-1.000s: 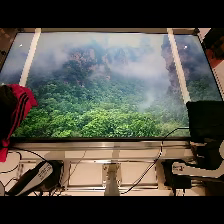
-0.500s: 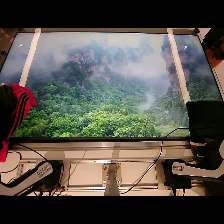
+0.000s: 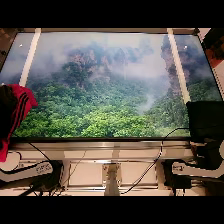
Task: Fold the clothes and pants, and hang the long-sleeved shirts on hangers.
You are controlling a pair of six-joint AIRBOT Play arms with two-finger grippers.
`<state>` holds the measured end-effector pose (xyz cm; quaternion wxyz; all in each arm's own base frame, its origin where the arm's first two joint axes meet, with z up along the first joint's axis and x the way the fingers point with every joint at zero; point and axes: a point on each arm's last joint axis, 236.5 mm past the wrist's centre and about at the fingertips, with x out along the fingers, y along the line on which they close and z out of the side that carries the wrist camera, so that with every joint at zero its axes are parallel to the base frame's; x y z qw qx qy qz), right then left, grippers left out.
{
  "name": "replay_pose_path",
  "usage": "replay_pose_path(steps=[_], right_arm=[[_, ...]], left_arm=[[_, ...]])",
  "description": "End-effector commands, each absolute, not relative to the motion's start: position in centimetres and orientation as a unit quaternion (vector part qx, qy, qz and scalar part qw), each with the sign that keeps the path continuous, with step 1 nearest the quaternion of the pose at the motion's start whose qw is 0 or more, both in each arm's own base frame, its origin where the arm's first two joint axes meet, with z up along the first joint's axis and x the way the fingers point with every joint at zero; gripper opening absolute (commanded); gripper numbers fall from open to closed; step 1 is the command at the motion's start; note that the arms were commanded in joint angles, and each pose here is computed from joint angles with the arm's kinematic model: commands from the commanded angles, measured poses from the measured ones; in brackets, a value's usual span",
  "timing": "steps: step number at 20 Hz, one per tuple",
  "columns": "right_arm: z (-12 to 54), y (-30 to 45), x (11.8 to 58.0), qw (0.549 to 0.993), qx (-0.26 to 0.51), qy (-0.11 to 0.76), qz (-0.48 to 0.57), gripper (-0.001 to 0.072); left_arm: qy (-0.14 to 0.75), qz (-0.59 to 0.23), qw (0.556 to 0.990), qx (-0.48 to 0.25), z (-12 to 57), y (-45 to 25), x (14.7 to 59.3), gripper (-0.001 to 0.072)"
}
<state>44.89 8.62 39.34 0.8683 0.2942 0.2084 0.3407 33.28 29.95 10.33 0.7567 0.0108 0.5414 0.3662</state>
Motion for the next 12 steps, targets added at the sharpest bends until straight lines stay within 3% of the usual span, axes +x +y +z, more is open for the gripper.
replay_pose_path(steps=[1,11,12], right_arm=[[39.4,8.7,44.9,0.868,0.294,0.208,0.341,0.0021],[39.3,8.7,44.8,0.868,0.294,0.209,0.341,0.0021],[39.4,8.7,44.8,0.868,0.294,0.209,0.341,0.0021]], left_arm=[[0.558,0.353,0.751,0.014,7.2,30.6,34.8,0.0600],[0.564,0.341,0.751,0.042,3.2,32.3,37.2,0.0586],[0.562,0.341,0.753,0.044,3.2,32.3,37.4,0.0537]])
